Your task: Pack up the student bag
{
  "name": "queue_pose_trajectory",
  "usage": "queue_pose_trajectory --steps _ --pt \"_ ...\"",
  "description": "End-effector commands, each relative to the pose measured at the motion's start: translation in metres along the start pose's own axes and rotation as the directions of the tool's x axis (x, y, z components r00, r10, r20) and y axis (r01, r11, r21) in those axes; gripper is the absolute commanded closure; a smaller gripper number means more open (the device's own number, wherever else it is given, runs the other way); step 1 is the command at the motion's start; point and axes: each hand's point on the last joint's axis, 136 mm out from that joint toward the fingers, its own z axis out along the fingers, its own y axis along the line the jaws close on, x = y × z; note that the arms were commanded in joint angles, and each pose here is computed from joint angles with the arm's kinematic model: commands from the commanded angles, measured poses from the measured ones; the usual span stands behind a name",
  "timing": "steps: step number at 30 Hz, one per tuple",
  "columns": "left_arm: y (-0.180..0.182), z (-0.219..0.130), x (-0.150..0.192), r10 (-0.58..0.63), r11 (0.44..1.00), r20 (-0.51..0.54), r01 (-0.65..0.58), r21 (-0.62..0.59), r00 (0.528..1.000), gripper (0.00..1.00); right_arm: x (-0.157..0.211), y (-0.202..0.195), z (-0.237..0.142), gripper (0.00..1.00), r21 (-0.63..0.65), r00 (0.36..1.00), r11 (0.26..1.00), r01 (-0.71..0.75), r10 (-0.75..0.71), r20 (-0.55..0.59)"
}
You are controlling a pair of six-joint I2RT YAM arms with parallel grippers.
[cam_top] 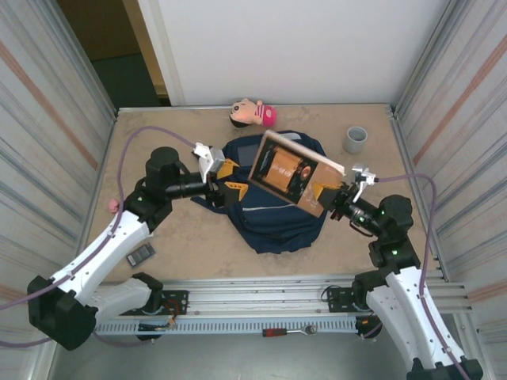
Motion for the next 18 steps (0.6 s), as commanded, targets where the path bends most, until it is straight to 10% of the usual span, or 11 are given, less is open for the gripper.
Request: queue_pose_trajectory --steps 1,10,18 --pt "0.026 -0.008 0.019 0.147 0.957 -0.164 -0.182 -0.226 0.975 0.23 0.005 -0.077 -0.019 1.00 0.449 0.977 0.869 -0.206 0.206 0.051" --pt "0.001 0.052 0.077 0.445 0.847 -0.476 -0.529 -0.050 0.758 0.13 0.031 -0.125 -0.038 1.00 0.684 0.892 0.615 -0.392 0.437 0.118" --pt "0.002 0.113 0.116 0.497 0.835 -0.524 -0.545 0.073 0.692 0.10 0.023 -0.133 -0.058 1.00 0.689 0.869 0.560 -0.460 0.444 0.219"
